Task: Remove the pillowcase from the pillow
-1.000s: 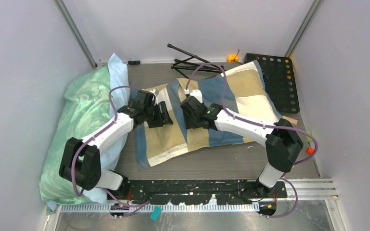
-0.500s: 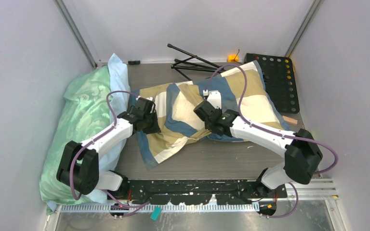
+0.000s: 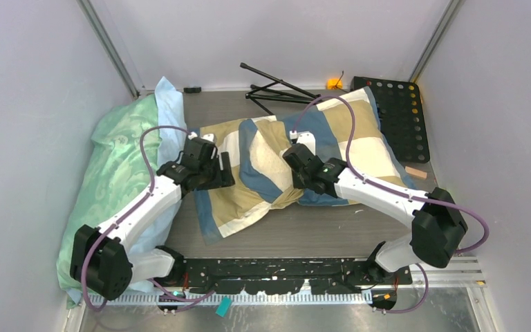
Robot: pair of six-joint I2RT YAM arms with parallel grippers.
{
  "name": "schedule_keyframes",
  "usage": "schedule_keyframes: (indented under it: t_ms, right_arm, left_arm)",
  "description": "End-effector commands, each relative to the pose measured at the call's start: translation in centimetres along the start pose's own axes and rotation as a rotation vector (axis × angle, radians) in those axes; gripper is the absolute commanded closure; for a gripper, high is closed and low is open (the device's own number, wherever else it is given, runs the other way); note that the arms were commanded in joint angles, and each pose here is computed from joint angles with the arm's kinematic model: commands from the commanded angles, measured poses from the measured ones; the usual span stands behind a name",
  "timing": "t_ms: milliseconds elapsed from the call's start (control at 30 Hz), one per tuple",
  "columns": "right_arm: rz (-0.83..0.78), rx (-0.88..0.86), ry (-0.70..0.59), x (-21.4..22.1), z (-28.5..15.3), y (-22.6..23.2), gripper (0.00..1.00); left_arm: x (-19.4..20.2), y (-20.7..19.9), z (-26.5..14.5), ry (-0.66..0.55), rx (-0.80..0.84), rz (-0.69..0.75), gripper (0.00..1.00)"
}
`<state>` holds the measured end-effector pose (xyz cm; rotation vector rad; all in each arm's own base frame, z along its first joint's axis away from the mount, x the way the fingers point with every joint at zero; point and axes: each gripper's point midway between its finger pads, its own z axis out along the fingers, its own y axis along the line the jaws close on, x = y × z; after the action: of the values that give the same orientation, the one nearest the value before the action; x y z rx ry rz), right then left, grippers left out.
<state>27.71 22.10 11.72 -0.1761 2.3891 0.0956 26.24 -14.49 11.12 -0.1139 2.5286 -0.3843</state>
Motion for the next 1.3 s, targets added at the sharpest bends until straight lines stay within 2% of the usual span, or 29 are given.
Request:
schedule_keyframes:
  t_ms: [0,167,200,233,433,500,633,767,800,933,1033,1100,1200,1267]
  right_arm:
    - [0.014,-0.080,-0.037,-1.3,-0.5,1.3,0.99]
    - [0.011,-0.096,-0.027,-1.1,-0.5,1.6,0.99]
    - [0.010,-0.099,-0.025,-1.1,-0.6,1.7,0.99]
    - [0.010,-0.100,-0.024,-1.0,-0.6,1.7,0.99]
    - [0.008,-0.108,-0.025,-0.9,-1.0,1.6,0.99]
    - [0.011,-0.112,-0.030,-0.9,-1.3,1.6,0.99]
    - [0.011,-0.090,-0.043,-1.0,-1.3,1.0,0.99]
    - [0.024,0.030,-0.047,-1.0,-0.9,-0.9,1.00]
    - [0.026,0.056,-0.048,-1.1,-0.8,-1.3,1.00]
    - [0.020,0.035,-0.032,-1.5,-1.0,-0.6,0.96]
    - [0.002,-0.049,-0.031,-2.8,-2.3,1.5,0.86]
    - [-0.002,-0.110,-0.050,-4.0,-3.3,3.0,0.75]
    - [-0.002,-0.201,-0.071,-5.3,-4.3,5.6,0.53]
    - [0.001,-0.250,-0.078,-5.9,-4.6,7.4,0.42]
  left_arm:
    - [-4.0,-5.1,-3.3,-0.111,0.120,0.066,0.24]
    - [-6.6,-8.4,-2.9,-0.132,0.115,0.107,0.18]
    - [-6.8,-8.7,-2.2,-0.124,0.103,0.101,0.09]
    - [-7.2,-9.0,-1.9,-0.126,0.098,0.097,0.07]
    - [-8.5,-9.0,0.9,-0.116,0.013,0.081,0.07]
    - [-8.4,-7.8,1.7,-0.113,-0.054,0.083,0.17]
    - [-7.8,-5.2,2.4,-0.152,-0.142,0.077,0.60]
    - [-5.3,-1.2,3.2,-0.132,-0.175,0.010,0.96]
    - [-4.7,-0.3,3.4,-0.120,-0.177,-0.005,1.00]
    - [-2.2,1.3,4.0,-0.080,-0.136,-0.031,1.00]
    - [-0.6,0.3,4.6,-0.045,-0.044,-0.035,1.00]
    - [0.3,0.0,5.0,-0.025,-0.009,-0.034,1.00]
    - [1.3,-0.2,5.4,0.004,0.017,-0.025,1.00]
    - [2.1,-0.9,5.6,0.030,0.072,-0.011,1.00]
